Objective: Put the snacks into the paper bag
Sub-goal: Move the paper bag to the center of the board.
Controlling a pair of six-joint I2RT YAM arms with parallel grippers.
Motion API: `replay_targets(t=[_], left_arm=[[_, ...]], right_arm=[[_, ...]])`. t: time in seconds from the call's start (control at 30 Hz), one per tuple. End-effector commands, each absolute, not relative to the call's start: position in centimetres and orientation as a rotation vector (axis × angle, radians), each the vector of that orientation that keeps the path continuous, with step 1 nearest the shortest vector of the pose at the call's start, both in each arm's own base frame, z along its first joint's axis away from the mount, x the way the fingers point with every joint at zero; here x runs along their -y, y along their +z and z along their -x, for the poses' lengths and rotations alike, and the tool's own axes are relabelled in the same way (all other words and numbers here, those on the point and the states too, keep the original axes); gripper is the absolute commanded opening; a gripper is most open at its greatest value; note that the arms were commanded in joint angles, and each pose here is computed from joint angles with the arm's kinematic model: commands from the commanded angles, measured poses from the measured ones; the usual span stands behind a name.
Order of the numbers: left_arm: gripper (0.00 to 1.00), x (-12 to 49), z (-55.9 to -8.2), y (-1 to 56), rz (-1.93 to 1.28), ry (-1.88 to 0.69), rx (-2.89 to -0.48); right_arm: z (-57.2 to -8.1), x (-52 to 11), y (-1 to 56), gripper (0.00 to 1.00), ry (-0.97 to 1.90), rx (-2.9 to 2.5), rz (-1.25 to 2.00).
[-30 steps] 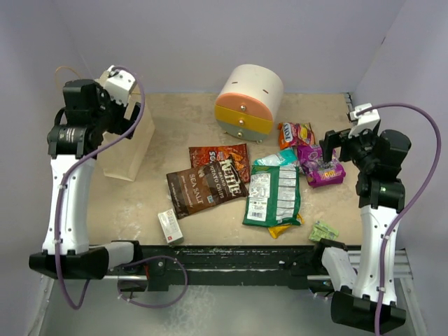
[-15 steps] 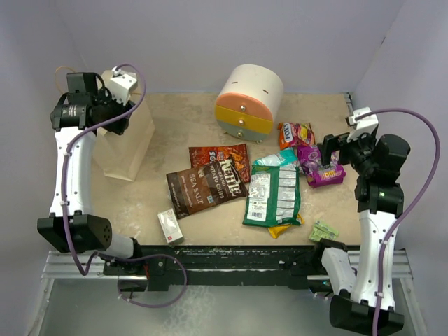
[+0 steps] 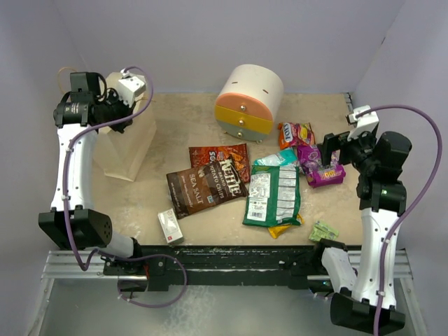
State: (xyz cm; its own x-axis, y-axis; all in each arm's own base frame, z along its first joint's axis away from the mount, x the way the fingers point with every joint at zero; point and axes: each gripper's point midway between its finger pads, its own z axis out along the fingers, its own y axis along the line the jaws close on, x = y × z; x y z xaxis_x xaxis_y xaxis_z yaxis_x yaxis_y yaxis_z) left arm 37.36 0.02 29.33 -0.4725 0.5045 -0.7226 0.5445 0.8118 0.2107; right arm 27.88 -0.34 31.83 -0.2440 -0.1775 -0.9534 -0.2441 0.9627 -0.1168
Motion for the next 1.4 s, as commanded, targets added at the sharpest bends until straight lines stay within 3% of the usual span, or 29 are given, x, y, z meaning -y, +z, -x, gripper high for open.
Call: replay_targets(t=[0.0,0.3,0.6,0.67,0.77,0.93,1.03,1.1,1.2,1.37], left_arm=[[0.0,1.9,-37.3,31.5,-0.862,-0.137,-2.035],[0.0,7.1,-36.2,31.9,-1.005,-0.276,-1.92],[0.02,10.7,-36.2,30.6,-1.005,-0.327,-1.961],[0.07,10.6,-36.1,30.8,-0.985,-0.326,-1.972],[0.29,10.9,-35.7,31.1,-0.981,-0.344,-1.971],[0.46,10.7,-35.2,32.4,-0.958,-0.326,-1.96],[0.71,10.1,-35.1,33.8,-0.914,-0.28,-1.943],[0.8,9.6,-34.8,34.9,-0.882,-0.242,-1.925],[0.89,8.9,-34.5,36.2,-0.834,-0.189,-1.893],[0.95,7.8,-33.2,37.8,-0.784,-0.11,-1.845]], right_arm=[[-28.1,0.1,33.4,1.0,0.073,-1.82,0.345],[-28.8,0.3,32.1,1.0,0.085,-1.854,0.353],[-29.1,0.4,30.4,1.0,0.097,-1.904,0.372],[-29.2,0.2,29.8,1.0,0.114,-1.924,0.395],[-29.2,-0.2,28.2,1.0,0.147,-1.964,0.457],[-28.7,-0.8,25.1,1.0,0.202,-2.052,0.585],[-28.0,-0.5,23.0,1.0,0.187,-2.122,0.675],[-27.7,0.2,21.2,1.0,0.146,-2.178,0.731],[-27.3,1.1,18.7,1.0,0.097,-2.258,0.796],[-23.8,2.5,14.4,0.98,0.061,-2.392,1.082]])
